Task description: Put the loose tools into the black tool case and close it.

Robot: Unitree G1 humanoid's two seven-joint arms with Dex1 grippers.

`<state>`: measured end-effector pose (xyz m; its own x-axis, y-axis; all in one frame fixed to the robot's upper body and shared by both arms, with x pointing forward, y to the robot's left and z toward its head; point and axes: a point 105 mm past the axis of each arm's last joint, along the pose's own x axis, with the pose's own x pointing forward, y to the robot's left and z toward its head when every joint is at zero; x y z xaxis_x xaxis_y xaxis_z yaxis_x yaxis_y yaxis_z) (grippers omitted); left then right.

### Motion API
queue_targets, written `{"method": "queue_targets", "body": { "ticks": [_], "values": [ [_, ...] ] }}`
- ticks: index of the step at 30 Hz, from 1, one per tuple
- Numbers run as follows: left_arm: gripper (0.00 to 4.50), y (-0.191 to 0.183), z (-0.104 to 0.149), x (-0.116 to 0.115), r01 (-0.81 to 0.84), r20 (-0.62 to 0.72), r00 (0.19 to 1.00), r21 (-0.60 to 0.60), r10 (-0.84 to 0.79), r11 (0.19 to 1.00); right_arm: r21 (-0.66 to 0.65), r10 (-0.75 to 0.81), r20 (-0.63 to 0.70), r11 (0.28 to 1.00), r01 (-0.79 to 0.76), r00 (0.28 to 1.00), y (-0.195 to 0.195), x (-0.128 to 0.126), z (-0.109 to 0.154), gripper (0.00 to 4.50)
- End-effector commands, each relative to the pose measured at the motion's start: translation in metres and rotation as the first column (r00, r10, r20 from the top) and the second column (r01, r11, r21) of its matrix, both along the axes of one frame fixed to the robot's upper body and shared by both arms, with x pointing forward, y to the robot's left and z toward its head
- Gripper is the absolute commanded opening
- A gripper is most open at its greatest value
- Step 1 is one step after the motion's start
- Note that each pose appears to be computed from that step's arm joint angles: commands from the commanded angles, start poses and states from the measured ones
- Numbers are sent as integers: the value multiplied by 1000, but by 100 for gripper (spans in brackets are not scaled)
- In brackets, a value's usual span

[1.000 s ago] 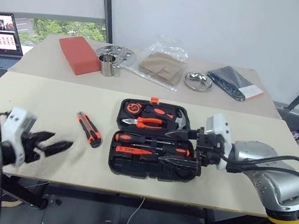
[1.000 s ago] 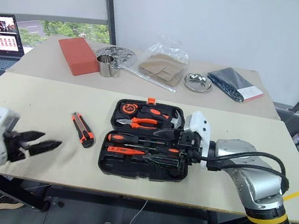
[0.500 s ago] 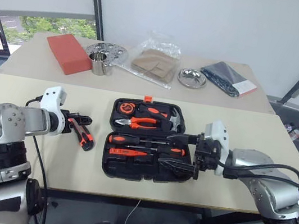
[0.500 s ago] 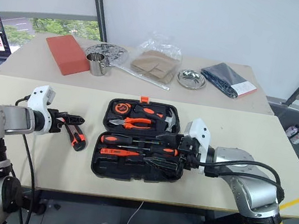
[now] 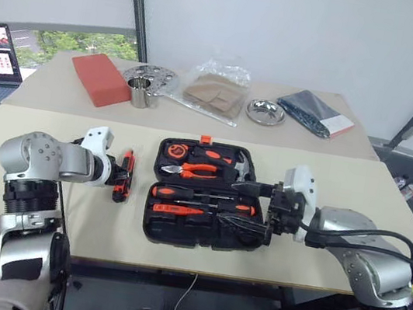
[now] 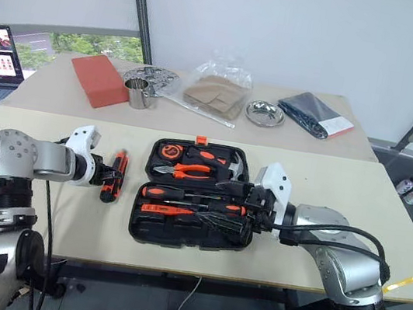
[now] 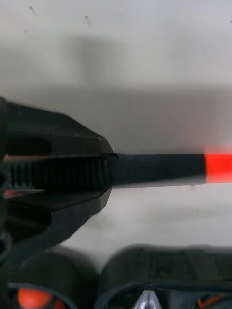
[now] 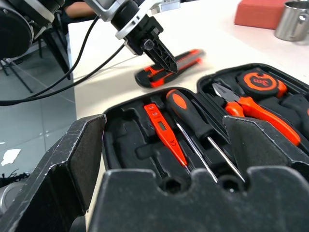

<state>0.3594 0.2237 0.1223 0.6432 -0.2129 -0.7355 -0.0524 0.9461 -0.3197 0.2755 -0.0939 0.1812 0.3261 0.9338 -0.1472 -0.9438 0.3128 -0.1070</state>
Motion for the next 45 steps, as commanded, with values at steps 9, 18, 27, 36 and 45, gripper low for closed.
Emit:
{"method": "queue_targets", "body": {
  "ticks": [9,18,27,36,45],
  "values": [
    [37,35,45,-17,391,87,917,-6,-389,920,11,-7,53,1000,6,999,-7,-11,14,450],
    [195,53,33,-12,446,0,894,88,-448,891,14,-29,59,1000,28,998,-6,-10,14,450],
    [408,49,56,-2,464,37,876,210,-481,861,9,-30,47,1000,30,998,-8,-12,12,450],
    [408,51,32,-11,488,-128,872,287,-472,824,15,-39,56,999,38,998,-7,-10,14,450],
    [296,61,7,-17,549,-209,836,355,-508,757,20,-38,60,999,37,997,-5,-11,15,450]
  ]
}}
